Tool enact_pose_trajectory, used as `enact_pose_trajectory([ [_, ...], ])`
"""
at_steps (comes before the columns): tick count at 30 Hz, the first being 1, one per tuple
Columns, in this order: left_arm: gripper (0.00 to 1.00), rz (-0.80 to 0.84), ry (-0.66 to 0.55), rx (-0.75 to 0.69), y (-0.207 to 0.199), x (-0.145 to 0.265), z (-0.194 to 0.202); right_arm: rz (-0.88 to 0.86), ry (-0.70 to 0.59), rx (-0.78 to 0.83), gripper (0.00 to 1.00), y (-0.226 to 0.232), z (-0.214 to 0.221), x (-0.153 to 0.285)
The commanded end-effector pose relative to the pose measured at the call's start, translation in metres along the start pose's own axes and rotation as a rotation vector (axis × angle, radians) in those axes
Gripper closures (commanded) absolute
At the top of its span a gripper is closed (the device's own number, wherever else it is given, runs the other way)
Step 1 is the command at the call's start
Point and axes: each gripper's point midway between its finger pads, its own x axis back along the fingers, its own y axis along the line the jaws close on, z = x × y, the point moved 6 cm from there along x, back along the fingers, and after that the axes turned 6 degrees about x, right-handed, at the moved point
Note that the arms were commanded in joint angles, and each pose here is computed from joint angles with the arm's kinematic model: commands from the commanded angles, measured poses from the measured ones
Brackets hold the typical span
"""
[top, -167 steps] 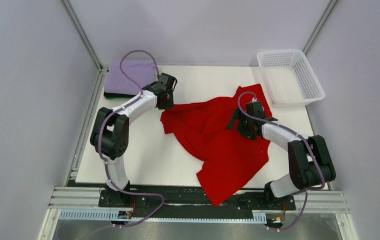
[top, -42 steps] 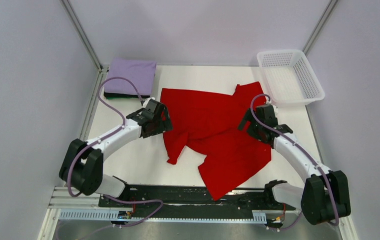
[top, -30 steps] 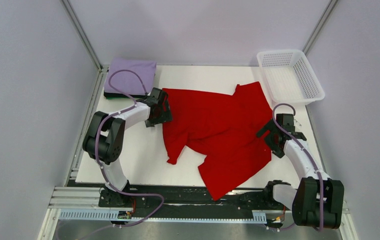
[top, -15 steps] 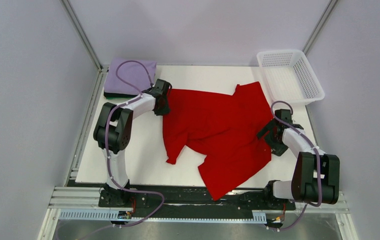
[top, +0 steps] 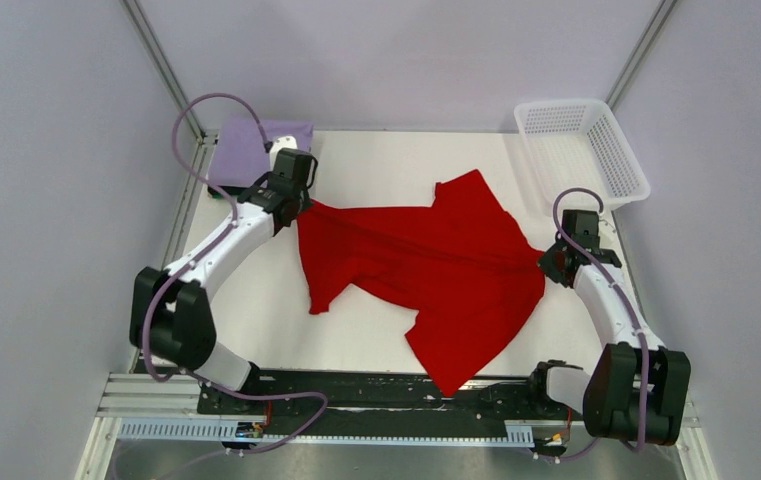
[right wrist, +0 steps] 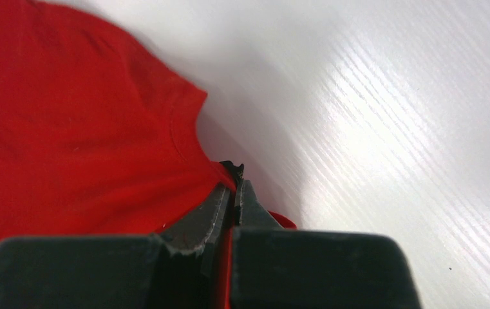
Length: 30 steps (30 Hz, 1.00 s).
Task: Fold and stack the t-shirts
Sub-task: Flatten out the tshirt
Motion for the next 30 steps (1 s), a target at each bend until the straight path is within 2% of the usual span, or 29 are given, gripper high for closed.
enact_pose_trajectory([
  [1, 1.0, -0.047, -0.175, 0.021, 0.018, 0.014, -0.03, 0.0, -0.11, 0.019, 1.0, 0.0, -0.024, 0.014],
  [5, 1.0, -0.068, -0.181, 0.035, 0.021, -0.002, -0.04, 0.014, -0.112, 0.016, 1.0, -0.001, -0.031, 0.011],
  [9, 1.0, -0.085, -0.14, 0.043, 0.017, -0.041, -0.047, 0.036, -0.102, 0.018, 1.0, 0.004, -0.041, 0.001],
  [15, 1.0, -0.059, -0.161, 0.029, 0.001, -0.089, -0.073, 0.039, -0.102, 0.02, 1.0, 0.017, -0.064, -0.018],
  [18, 1.0, -0.064, -0.16, 0.014, -0.005, -0.094, -0.085, -0.008, -0.128, 0.032, 1.0, 0.029, -0.081, -0.013],
  [20, 1.0, -0.064, -0.187, 0.021, -0.005, -0.085, -0.097, -0.042, -0.173, 0.041, 1.0, 0.034, -0.091, 0.0],
  [24, 1.0, -0.011, -0.267, 0.067, 0.005, -0.034, -0.114, -0.146, -0.307, 0.054, 1.0, 0.04, -0.11, 0.049],
  [25, 1.0, 0.021, -0.324, 0.096, 0.009, -0.008, -0.127, -0.183, -0.345, 0.059, 1.0, 0.04, -0.113, 0.067],
  [26, 1.0, 0.036, -0.33, 0.1, 0.013, 0.003, -0.125, -0.218, -0.376, 0.065, 1.0, 0.041, -0.114, 0.083],
  [27, 1.0, 0.069, -0.391, 0.13, 0.019, 0.034, -0.137, -0.257, -0.409, 0.067, 1.0, 0.041, -0.114, 0.101],
  [28, 1.0, 0.085, -0.398, 0.134, 0.023, 0.044, -0.134, -0.293, -0.446, 0.067, 1.0, 0.039, -0.114, 0.119],
  [30, 1.0, 0.147, -0.497, 0.175, 0.038, 0.099, -0.145, -0.357, -0.523, 0.067, 1.0, 0.035, -0.111, 0.153],
])
